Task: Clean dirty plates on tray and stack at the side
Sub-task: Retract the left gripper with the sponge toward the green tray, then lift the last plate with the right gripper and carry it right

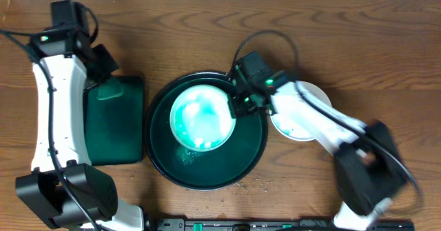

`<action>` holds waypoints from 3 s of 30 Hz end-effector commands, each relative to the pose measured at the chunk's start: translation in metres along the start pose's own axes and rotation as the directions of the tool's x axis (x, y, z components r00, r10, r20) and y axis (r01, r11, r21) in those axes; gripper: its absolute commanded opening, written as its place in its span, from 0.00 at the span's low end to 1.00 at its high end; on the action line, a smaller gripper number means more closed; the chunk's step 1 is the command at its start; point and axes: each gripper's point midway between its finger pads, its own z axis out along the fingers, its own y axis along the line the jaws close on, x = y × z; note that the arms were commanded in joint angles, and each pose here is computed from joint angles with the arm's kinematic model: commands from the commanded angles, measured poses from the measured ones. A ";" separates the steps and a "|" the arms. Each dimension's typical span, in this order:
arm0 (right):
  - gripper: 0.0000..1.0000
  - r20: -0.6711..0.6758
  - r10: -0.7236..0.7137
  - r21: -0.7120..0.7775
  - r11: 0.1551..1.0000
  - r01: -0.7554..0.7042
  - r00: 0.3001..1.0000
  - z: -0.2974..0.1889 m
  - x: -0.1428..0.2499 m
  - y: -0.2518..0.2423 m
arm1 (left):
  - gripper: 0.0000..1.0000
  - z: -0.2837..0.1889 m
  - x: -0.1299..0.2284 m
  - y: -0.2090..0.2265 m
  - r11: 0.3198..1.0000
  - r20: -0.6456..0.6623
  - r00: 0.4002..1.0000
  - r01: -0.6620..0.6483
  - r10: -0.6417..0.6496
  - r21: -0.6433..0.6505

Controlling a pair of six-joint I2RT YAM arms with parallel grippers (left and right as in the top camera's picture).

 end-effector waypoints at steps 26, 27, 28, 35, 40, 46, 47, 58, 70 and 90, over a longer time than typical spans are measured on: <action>0.01 0.276 -0.192 0.941 0.253 -0.224 0.942 -0.262 0.020 -0.147 | 0.07 0.008 0.002 0.026 0.998 -0.031 0.999 0.037 -0.039 -0.051; 0.01 0.263 -0.200 0.949 0.229 -0.216 0.944 -0.261 0.018 -0.148 | 0.07 0.008 0.002 0.026 0.998 -0.031 0.999 0.037 -0.039 -0.051; 0.01 0.251 -0.213 0.957 0.200 -0.210 0.944 -0.262 0.017 -0.148 | 0.07 0.008 0.002 0.026 0.998 -0.031 0.999 0.037 -0.039 -0.051; 0.01 0.234 -0.330 0.972 0.045 -0.233 0.914 -0.282 0.004 -0.135 | 0.07 0.008 0.002 0.026 0.998 -0.031 0.999 0.037 -0.039 -0.051; 0.01 0.228 -0.371 0.972 0.029 -0.234 0.900 -0.284 0.001 -0.124 | 0.07 0.008 0.002 0.027 0.998 -0.031 0.999 0.037 -0.039 -0.051; 0.01 0.230 -0.363 0.973 0.061 -0.223 0.903 -0.278 0.002 -0.123 | 0.07 0.008 0.002 0.027 0.998 -0.029 0.999 0.037 -0.039 -0.054; 0.01 0.238 -0.354 0.971 0.085 -0.222 0.904 -0.273 0.002 -0.123 | 0.08 0.008 0.002 0.027 0.998 -0.030 0.999 0.037 -0.038 -0.054; 0.01 0.311 -0.215 0.742 0.664 -0.095 0.926 -0.170 -0.017 -0.080 | 0.08 0.008 0.002 0.027 0.998 -0.030 0.999 0.036 -0.038 -0.054; 0.01 0.275 0.159 0.311 0.919 -0.244 0.948 -0.143 -0.012 -0.101 | 0.07 0.008 0.003 0.030 0.997 -0.033 0.999 0.035 -0.037 -0.067; 0.01 0.200 0.429 0.346 0.810 -0.473 0.881 -0.115 0.071 -0.223 | 0.07 0.008 0.003 0.030 0.997 -0.032 0.999 0.035 -0.038 -0.067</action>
